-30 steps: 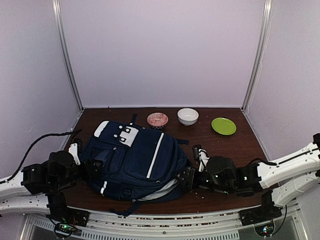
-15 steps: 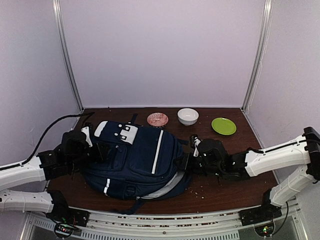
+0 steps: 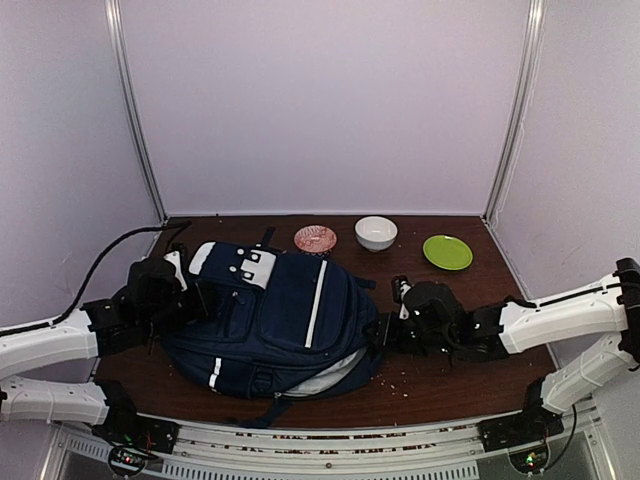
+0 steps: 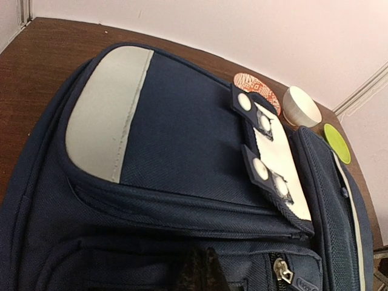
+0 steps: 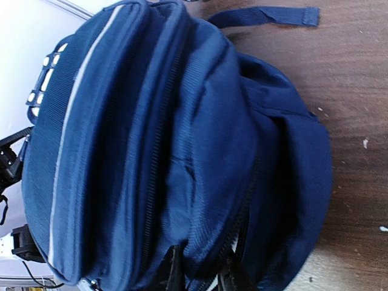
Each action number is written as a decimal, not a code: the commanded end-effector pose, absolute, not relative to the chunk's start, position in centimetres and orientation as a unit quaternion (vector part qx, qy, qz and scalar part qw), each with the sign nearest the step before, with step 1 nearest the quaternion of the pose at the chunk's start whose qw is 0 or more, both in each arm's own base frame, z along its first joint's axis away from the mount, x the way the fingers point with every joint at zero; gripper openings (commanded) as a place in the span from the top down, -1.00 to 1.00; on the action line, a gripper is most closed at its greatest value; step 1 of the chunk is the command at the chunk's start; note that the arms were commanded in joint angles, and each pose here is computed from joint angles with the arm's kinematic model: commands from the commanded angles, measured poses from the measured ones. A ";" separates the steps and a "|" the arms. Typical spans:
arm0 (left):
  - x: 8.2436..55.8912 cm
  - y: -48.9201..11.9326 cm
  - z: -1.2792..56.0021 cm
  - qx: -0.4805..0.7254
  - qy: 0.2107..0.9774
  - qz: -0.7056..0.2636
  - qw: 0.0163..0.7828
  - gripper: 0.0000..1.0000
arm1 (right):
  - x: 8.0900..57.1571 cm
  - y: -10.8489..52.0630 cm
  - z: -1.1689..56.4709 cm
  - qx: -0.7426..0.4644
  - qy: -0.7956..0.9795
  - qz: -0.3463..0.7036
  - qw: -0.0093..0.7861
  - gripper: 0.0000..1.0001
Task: Pack the student bag
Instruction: Adjust the student bag at the center of the board.
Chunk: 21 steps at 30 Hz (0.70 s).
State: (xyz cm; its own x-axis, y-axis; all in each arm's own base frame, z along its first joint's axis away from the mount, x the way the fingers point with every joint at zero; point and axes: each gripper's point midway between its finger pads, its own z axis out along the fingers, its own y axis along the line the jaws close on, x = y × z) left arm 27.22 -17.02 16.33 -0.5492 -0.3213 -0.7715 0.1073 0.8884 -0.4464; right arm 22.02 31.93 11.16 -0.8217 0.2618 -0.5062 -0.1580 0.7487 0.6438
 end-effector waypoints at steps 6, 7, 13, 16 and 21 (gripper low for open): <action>27.4 -17.4 15.3 -0.058 0.852 -0.232 0.465 1.00 | 21.2 28.9 9.8 0.049 0.884 0.351 0.304 0.72; 27.4 -17.4 15.3 -0.059 0.852 -0.233 0.465 1.00 | 21.1 28.8 9.7 0.049 0.884 0.351 0.303 0.76; 26.8 -17.5 17.1 -0.053 0.843 -0.254 0.472 1.00 | 20.0 30.5 14.1 0.039 0.835 0.457 0.303 0.45; 26.5 -17.4 18.5 -0.047 0.837 -0.261 0.478 1.00 | 19.4 31.2 15.8 0.043 0.829 0.477 0.290 0.24; 25.9 -17.0 20.1 -0.047 0.830 -0.271 0.485 1.00 | 19.2 31.3 14.6 0.095 0.847 0.457 0.255 0.25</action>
